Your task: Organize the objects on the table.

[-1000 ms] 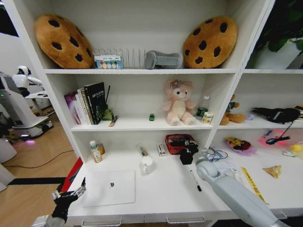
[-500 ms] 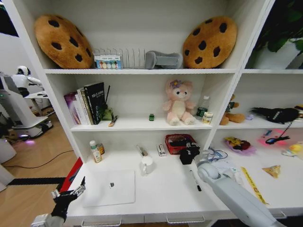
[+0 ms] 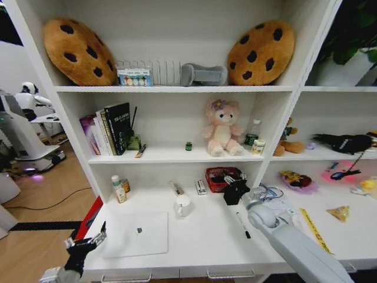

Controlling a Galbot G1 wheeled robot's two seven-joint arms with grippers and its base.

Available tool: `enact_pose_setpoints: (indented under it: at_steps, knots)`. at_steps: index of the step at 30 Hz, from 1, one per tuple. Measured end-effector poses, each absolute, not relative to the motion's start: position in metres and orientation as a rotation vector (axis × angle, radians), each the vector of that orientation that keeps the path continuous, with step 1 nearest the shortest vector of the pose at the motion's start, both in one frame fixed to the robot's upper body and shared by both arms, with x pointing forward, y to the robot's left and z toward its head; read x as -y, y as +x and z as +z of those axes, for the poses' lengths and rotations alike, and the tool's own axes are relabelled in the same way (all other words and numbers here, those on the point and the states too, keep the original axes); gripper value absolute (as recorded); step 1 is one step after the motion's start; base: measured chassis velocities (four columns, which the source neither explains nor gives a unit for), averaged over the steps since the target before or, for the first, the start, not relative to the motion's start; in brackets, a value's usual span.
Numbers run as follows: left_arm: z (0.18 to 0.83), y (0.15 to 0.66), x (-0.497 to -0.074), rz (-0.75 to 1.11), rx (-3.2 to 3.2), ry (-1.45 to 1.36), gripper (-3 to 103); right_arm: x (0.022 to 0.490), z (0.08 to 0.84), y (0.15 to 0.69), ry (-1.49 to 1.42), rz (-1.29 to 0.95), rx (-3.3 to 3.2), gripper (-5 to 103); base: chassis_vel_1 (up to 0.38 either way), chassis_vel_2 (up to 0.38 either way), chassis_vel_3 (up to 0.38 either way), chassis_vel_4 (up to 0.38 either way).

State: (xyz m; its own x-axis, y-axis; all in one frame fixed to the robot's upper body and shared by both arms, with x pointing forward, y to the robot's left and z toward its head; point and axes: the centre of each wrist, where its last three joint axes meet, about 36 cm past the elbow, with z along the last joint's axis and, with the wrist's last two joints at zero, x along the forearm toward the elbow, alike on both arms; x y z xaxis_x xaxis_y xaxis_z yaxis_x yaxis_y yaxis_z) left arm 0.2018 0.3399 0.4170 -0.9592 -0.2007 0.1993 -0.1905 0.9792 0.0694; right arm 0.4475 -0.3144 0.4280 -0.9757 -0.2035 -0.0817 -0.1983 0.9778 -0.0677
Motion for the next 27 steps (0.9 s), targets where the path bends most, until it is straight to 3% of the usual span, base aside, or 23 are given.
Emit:
enact_pose_setpoints:
  at_steps: [6, 7, 12, 18, 21, 23, 27]
  knots:
    - [0.417, 0.202, -0.34, -0.073, 2.919, 0.292, 99, 0.314, 0.429, 0.446, -0.313, -0.087, -3.037, 95, 0.0, 0.0, 0.0, 0.0]
    - [0.417, 0.202, -0.34, -0.074, 2.919, 0.292, 99, 0.311, 0.432, 0.44, -0.33, -0.079, -3.035, 99, 0.0, 0.0, 0.0, 0.0]
    - [0.416, 0.202, -0.34, -0.078, 2.919, 0.292, 99, 0.302, 0.436, 0.421, -0.367, -0.058, -3.05, 100, 0.0, 0.0, 0.0, 0.0]
    - [0.417, 0.201, -0.338, -0.075, 2.928, 0.293, 99, 0.281, 0.417, 0.335, -0.25, 0.044, -3.343, 100, 0.0, 0.0, 0.0, 0.0]
    - [0.415, 0.2, -0.338, -0.073, 2.932, 0.297, 99, 0.296, 0.407, 0.315, -0.107, 0.054, -3.481, 100, 0.0, 0.0, 0.0, 0.0]
    - [0.415, 0.201, -0.337, -0.067, 2.935, 0.294, 99, 0.329, 0.385, 0.311, -0.01, -0.027, -3.564, 100, 0.0, 0.0, 0.0, 0.0]
    - [0.414, 0.201, -0.337, -0.066, 2.933, 0.295, 99, 0.358, 0.365, 0.319, -0.014, 0.015, -3.626, 100, 0.0, 0.0, 0.0, 0.0]
